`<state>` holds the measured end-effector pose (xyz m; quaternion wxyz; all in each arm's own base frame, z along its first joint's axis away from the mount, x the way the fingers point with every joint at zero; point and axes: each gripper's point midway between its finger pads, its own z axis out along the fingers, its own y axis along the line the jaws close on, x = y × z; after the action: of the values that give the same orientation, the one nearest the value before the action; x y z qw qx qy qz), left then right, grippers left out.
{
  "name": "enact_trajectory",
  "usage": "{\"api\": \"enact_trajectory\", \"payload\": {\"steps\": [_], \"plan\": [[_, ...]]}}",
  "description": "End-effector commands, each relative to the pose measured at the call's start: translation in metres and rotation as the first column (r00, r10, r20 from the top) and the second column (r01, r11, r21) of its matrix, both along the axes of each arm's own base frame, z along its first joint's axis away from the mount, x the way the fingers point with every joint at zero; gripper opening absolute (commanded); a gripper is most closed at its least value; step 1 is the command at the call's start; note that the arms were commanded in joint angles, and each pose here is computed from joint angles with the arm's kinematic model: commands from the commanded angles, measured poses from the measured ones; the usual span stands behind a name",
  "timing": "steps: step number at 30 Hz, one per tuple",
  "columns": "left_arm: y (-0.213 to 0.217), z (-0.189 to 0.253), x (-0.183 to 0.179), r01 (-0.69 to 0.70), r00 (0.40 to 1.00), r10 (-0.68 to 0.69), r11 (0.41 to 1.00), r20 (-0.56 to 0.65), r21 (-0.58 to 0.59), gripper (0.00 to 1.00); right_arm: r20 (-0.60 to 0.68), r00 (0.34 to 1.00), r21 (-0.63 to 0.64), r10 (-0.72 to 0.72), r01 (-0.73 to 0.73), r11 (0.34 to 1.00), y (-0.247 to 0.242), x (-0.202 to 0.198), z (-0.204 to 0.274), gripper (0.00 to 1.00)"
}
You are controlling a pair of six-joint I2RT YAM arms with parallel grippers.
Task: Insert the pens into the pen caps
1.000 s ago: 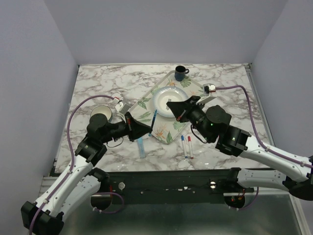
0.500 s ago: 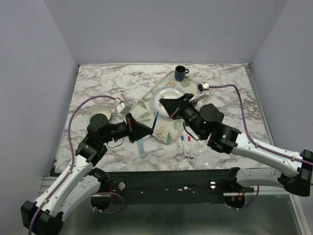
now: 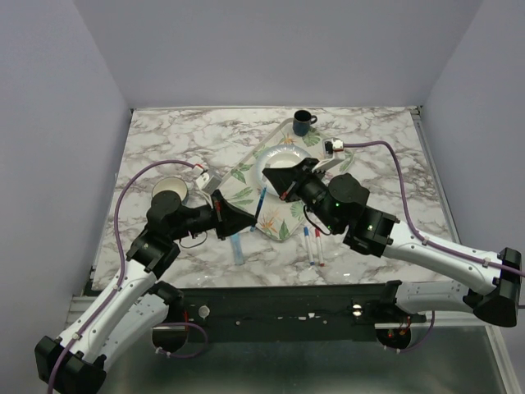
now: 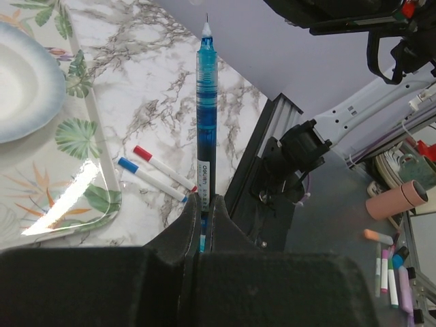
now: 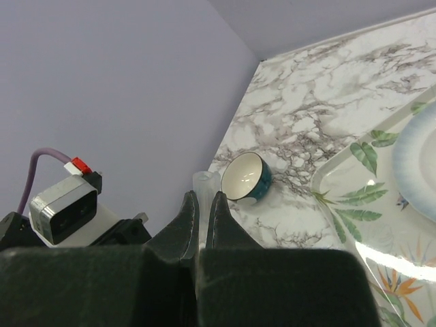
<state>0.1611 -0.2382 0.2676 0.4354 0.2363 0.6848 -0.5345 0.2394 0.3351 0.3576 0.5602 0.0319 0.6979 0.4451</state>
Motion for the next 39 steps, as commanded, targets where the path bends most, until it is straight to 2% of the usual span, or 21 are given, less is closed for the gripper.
{"api": "enact_trajectory", "payload": {"steps": [1, 19, 39], "plan": [[0.001, 0.002, -0.001, 0.004, 1.0, -0.004, 1.0, 0.025, 0.012, 0.0, -0.007, 0.999, 0.0, 0.032, -0.032, 0.999, 0.003, -0.004, -0.006, 0.01], [0.001, 0.005, -0.001, -0.002, 1.0, 0.002, 1.0, 0.031, 0.005, 0.0, 0.04, 0.999, -0.068, -0.013, 0.015, 0.998, -0.013, -0.002, -0.008, 0.01], [0.002, 0.006, 0.002, -0.021, 0.999, 0.02, 1.0, 0.037, 0.005, 0.0, -0.035, 0.997, -0.038, 0.065, -0.066, 0.997, 0.002, -0.011, -0.043, 0.01]]}}
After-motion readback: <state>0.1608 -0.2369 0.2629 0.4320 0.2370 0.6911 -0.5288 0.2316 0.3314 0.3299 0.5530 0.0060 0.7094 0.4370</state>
